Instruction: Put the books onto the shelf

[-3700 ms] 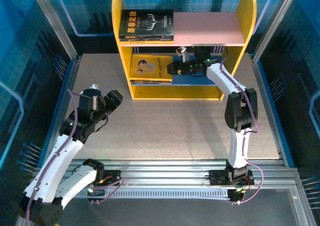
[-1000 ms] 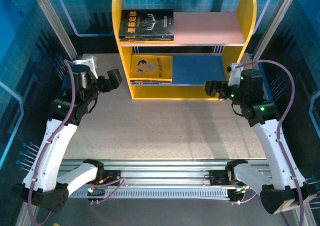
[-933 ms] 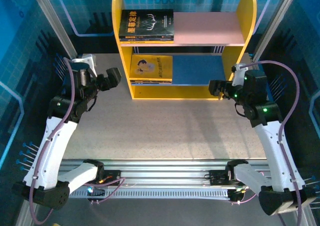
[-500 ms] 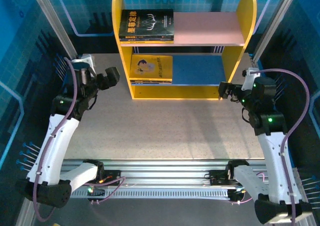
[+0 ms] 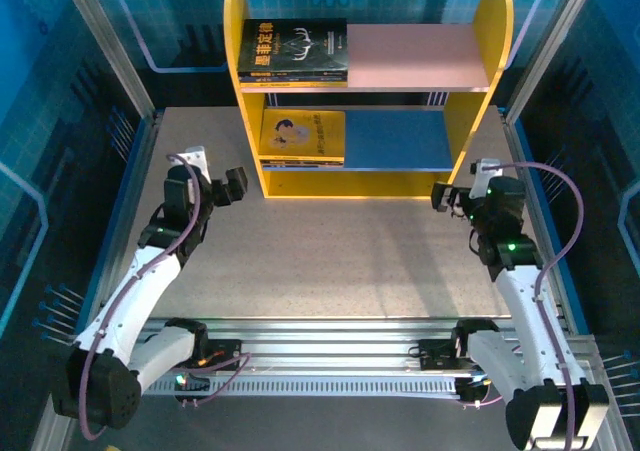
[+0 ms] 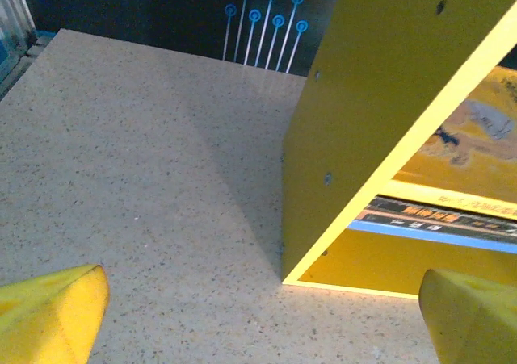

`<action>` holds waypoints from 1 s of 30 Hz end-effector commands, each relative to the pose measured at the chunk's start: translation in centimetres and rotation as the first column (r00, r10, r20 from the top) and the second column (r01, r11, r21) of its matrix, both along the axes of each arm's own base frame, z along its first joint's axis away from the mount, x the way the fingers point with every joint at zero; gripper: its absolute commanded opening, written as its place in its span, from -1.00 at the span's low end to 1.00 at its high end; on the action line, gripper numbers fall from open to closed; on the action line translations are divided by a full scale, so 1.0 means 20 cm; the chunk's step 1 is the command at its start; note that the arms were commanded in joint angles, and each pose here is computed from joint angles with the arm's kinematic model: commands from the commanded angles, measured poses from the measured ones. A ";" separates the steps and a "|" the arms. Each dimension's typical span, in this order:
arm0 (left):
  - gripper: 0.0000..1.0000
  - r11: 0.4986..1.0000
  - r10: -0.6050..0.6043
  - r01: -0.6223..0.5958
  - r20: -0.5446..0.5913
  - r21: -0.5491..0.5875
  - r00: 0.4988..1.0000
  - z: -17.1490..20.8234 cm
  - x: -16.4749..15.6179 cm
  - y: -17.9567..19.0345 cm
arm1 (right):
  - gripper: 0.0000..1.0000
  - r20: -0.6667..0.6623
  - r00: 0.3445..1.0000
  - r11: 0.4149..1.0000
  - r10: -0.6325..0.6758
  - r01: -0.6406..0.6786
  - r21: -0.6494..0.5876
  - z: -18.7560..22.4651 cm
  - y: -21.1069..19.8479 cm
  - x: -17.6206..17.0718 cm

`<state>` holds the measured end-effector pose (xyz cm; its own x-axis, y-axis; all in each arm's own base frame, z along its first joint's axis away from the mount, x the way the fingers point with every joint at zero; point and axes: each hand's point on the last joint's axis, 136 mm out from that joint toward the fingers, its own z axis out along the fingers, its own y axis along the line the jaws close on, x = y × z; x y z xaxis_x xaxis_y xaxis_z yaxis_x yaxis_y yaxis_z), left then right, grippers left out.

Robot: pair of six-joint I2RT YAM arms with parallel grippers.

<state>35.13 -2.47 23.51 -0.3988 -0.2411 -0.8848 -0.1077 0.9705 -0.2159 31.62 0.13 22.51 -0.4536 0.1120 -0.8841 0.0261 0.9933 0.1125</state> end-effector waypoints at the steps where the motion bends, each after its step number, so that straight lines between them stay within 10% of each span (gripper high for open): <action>1: 0.99 1.000 -0.018 0.016 0.082 0.025 0.996 0.04 0.05 0.02 | 1.00 0.133 0.991 0.999 -0.015 0.018 -0.027 0.07 -0.04 0.07; 15: 0.99 0.992 0.112 -0.119 0.133 0.050 0.985 -0.21 0.04 0.32 | 1.00 0.087 0.996 0.999 0.036 -0.036 -0.005 -0.22 0.00 0.05; 30: 0.99 0.999 -0.030 0.033 0.175 -0.013 0.984 -0.55 0.11 0.24 | 1.00 0.100 0.993 0.998 0.057 -0.054 -0.039 -0.34 0.03 0.06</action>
<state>36.18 3.19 10.13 -0.3609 -0.2648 -0.8942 -0.1374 0.9635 -0.2298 32.36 0.70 15.22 -0.4182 0.0852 -0.9044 -0.0291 0.9938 0.1071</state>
